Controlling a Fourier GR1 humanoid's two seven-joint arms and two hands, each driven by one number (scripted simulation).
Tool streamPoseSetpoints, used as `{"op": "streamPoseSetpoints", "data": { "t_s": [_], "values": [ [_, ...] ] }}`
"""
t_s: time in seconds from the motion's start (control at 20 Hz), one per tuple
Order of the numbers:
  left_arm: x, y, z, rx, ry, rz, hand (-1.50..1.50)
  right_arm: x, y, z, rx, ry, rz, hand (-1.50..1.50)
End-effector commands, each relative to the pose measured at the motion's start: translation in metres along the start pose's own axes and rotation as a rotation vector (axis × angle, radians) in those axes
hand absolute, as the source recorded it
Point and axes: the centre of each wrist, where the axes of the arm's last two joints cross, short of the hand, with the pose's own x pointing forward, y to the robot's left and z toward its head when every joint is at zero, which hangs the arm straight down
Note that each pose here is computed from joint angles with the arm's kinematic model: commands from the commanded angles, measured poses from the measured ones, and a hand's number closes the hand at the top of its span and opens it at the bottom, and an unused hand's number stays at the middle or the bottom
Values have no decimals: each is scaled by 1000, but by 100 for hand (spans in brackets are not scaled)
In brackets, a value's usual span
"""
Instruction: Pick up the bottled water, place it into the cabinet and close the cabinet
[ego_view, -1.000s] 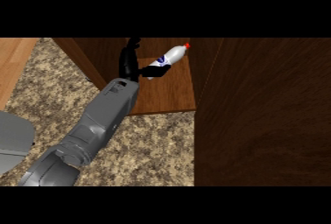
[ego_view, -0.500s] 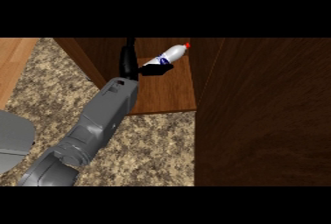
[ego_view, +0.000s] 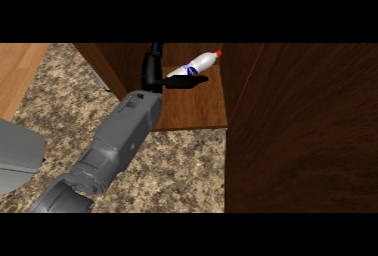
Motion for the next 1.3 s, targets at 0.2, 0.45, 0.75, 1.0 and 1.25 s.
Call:
{"op": "streamPoseSetpoints", "data": {
  "t_s": [0.2,0.45,0.75,1.0,1.25],
  "values": [
    [-18,36,12,-28,-34,95,-150,13,12,7,-32,18,11,-150],
    [-28,14,40,-45,-42,158,-150,15,11,0,-54,16,23,-150],
    [-7,13,47,-102,-34,240,-150,13,7,10,-60,10,12,-150],
    [4,19,71,-115,-20,321,-150,10,12,15,-74,6,6,-150],
    [27,41,104,-133,-38,367,-150,13,14,10,-69,22,10,-150]
  ]
}}
